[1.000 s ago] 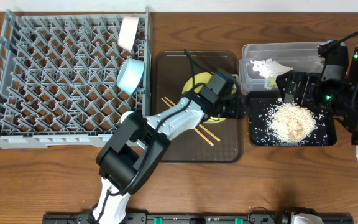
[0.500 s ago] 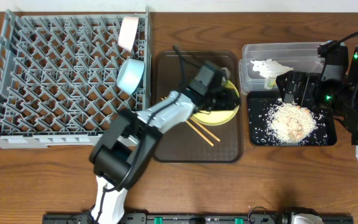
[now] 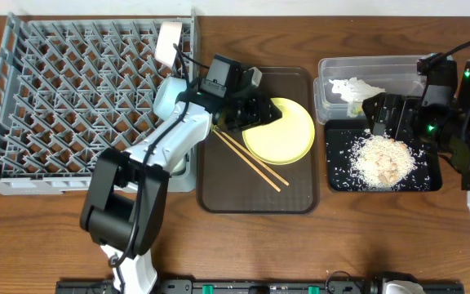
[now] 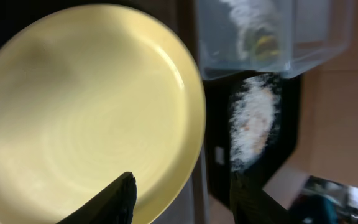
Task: Sort waste into correct bins and load items into the dishwasher
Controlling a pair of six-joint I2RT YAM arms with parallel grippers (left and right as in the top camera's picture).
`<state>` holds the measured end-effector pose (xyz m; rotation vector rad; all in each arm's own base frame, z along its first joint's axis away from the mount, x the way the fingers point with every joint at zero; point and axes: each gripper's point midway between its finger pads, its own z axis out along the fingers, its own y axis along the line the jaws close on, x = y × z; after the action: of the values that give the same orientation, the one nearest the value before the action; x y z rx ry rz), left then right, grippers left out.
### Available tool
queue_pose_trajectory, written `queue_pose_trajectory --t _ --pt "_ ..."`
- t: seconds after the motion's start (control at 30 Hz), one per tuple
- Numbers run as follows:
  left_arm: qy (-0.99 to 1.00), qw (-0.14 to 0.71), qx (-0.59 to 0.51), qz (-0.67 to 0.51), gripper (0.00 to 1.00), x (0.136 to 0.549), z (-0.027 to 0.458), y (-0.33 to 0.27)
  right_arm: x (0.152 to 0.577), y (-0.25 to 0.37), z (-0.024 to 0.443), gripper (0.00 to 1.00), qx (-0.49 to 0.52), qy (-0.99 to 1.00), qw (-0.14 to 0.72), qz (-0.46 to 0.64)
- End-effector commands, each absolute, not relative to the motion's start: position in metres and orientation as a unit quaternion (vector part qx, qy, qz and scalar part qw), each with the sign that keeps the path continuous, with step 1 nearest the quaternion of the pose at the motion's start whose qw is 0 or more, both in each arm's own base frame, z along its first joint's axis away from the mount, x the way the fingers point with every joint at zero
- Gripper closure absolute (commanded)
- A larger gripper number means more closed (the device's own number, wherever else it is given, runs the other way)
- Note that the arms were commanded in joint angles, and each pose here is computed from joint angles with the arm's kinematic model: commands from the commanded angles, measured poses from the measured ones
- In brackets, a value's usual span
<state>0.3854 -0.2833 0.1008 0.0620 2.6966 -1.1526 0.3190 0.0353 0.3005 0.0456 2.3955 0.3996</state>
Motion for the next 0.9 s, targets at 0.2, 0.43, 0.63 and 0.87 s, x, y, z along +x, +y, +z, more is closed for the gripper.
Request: queue_pose_trajectory --t 0.2,0.43,0.63,0.87 --pt "0.969 0.197 0.05 -0.141 0.42 0.396 0.107 -0.214 0.321 0.034 0.3 0.01 0.024 0.925 0.348 0.154" --pt "0.973 0.167 0.064 -0.147 0.34 0.397 0.076 -0.221 0.32 0.034 0.3 0.01 0.024 0.925 0.348 0.154" --pt "0.97 0.146 0.037 -0.188 0.4 0.401 0.056 -0.238 0.321 0.034 0.3 0.01 0.024 0.925 0.348 0.154" --pt "0.975 0.126 0.001 -0.182 0.44 0.401 0.038 -0.236 0.32 0.034 0.3 0.01 0.024 0.925 0.348 0.154"
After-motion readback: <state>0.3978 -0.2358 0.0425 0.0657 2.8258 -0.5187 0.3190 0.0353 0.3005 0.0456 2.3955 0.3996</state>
